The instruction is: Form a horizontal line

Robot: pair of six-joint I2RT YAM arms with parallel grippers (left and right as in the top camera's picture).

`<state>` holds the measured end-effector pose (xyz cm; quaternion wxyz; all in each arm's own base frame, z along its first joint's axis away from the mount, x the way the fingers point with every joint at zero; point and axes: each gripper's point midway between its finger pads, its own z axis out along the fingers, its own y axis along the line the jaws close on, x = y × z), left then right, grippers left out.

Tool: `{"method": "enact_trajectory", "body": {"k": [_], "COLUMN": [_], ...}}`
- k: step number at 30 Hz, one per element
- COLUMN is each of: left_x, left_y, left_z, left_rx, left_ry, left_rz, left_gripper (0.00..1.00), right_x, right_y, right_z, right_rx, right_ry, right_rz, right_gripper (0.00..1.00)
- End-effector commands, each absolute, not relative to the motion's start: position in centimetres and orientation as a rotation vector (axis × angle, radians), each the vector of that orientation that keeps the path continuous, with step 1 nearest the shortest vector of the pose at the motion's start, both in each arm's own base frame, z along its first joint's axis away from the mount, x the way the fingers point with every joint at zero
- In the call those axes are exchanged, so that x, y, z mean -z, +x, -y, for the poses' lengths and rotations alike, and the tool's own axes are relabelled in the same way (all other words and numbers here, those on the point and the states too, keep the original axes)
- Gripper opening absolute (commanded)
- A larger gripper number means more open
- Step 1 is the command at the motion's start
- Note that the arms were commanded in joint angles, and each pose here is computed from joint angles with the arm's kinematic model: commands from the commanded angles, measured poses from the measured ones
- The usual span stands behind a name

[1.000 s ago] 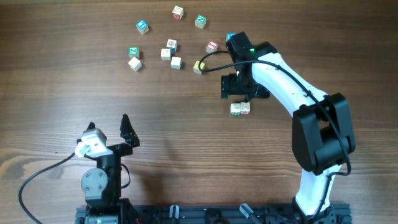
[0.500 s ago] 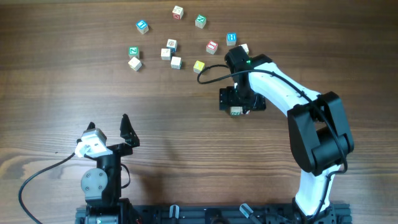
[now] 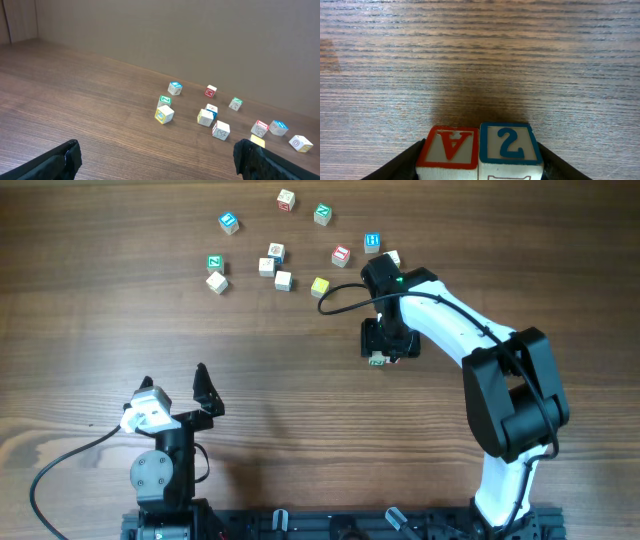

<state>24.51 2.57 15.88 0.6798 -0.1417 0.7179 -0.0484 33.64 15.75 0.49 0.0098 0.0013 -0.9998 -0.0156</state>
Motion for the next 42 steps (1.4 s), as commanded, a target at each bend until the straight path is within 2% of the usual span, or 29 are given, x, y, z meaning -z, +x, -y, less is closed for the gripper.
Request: {"method": "enact_trajectory", "body": {"k": [1, 10, 14, 28, 31, 35, 37, 38, 42], "left_x": [-15.9, -15.9, -15.9, -15.9, -15.9, -15.9, -15.9, -15.9, -15.9], "left_y": [24.5, 24.5, 24.5, 24.5, 24.5, 24.5, 24.5, 24.5, 24.5], "left_z": [-2.7, -2.7, -2.7, -2.7, -2.7, -2.7, -2.7, -2.7, -2.7], "left_rx": [0.089, 0.089, 0.089, 0.089, 0.089, 0.089, 0.089, 0.089, 0.089], "left_ry": [-0.312, -0.312, -0.312, -0.312, -0.312, -0.312, -0.312, -0.312, -0.312], "left_rz": [-1.607, -1.607, -1.607, -1.607, -1.607, -1.607, -1.607, -1.607, -1.608], "left_gripper": [1.00, 1.00, 1.00, 1.00, 1.00, 1.00, 1.00, 1.00, 1.00], "right_x": [-0.8, -0.9, -0.9, -0.9, -0.9, -0.9, -0.9, -1.0, -1.5], "right_y": [33.7, 34.9, 35.7, 36.1, 36.1, 36.1, 36.2, 36.5, 39.6], "right_z": [-15.0, -13.7, -13.3, -13.5, -13.5, -13.5, -13.5, -13.4, -13.1], "right_rx": [-0.018, -0.117, -0.103, -0.060, -0.060, -0.061, -0.060, -0.072, -0.136], "right_ry": [0.008, -0.008, -0.035, -0.009, -0.010, -0.010, -0.010, -0.012, -0.022], "right_rz": [3.143, 3.195, 3.218, 3.225, 3.226, 3.225, 3.229, 3.243, 3.377], "right_gripper": [0.65, 0.61, 0.65, 0.70, 0.79, 0.83, 0.96, 1.00, 1.00]}}
